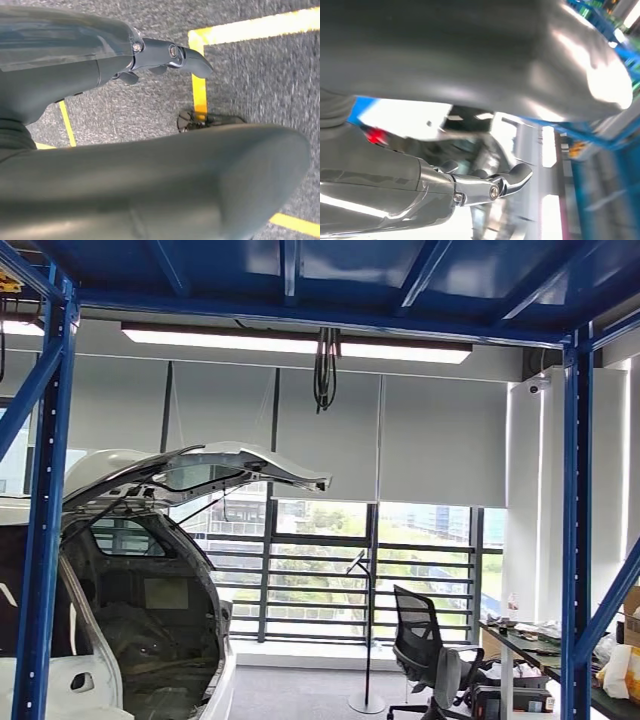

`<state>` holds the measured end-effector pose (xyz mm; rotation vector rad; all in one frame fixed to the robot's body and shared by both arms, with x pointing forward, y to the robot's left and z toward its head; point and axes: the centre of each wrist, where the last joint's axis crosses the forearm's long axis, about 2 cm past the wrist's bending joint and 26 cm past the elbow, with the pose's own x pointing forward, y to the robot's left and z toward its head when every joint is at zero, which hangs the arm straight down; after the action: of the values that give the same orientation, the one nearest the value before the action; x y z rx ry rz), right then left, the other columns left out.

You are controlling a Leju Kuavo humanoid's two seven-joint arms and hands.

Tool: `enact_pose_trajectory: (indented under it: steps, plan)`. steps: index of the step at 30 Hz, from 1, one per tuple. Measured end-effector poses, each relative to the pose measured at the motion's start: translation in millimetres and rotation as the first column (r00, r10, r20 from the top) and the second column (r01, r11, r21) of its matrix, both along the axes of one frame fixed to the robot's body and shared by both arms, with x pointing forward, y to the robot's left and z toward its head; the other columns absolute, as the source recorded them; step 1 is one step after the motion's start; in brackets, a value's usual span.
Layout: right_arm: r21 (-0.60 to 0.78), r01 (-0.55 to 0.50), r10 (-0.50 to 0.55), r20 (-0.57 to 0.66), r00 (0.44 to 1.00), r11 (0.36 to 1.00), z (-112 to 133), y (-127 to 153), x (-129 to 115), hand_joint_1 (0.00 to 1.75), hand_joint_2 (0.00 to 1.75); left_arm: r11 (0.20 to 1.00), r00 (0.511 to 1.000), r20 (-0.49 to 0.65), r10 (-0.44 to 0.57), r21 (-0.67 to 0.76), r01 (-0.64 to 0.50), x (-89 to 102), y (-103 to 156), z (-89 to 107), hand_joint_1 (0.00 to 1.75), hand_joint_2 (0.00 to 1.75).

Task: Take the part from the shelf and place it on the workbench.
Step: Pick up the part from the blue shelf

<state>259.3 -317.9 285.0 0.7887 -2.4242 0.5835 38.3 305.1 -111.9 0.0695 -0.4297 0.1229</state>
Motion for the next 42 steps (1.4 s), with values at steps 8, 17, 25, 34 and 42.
enact_pose_trajectory:
  steps: [8,17,25,34,42]
  plan:
    - [-0.069,0.219,-0.229,-0.214,0.950,0.973,-52,-40,-25,0.00,1.75,0.999,0.999,-0.007,0.050,-0.014,-0.050,-6.8,-5,-0.8,0.00,0.00]
    - [-0.327,0.802,-0.796,0.190,0.574,0.500,-66,-41,-30,0.00,1.75,0.998,0.998,0.006,0.064,-0.010,-0.064,-4.5,-3,-0.5,0.00,0.00]
    - [-0.382,0.922,-0.802,0.533,0.271,0.059,-91,-23,-11,0.00,1.75,0.999,0.999,0.014,0.034,-0.009,-0.034,-1.2,-4,-0.2,0.00,0.00]
    - [-0.553,0.832,-0.742,0.578,0.340,-0.049,-137,-11,13,0.00,1.75,1.000,1.000,0.018,-0.004,-0.007,0.004,2.1,-4,0.1,0.00,0.00]
    - [-0.618,0.779,-0.706,0.599,0.378,-0.108,-160,-6,22,0.00,1.75,1.000,0.999,0.019,-0.029,-0.006,0.029,3.7,-4,0.3,0.00,0.00]
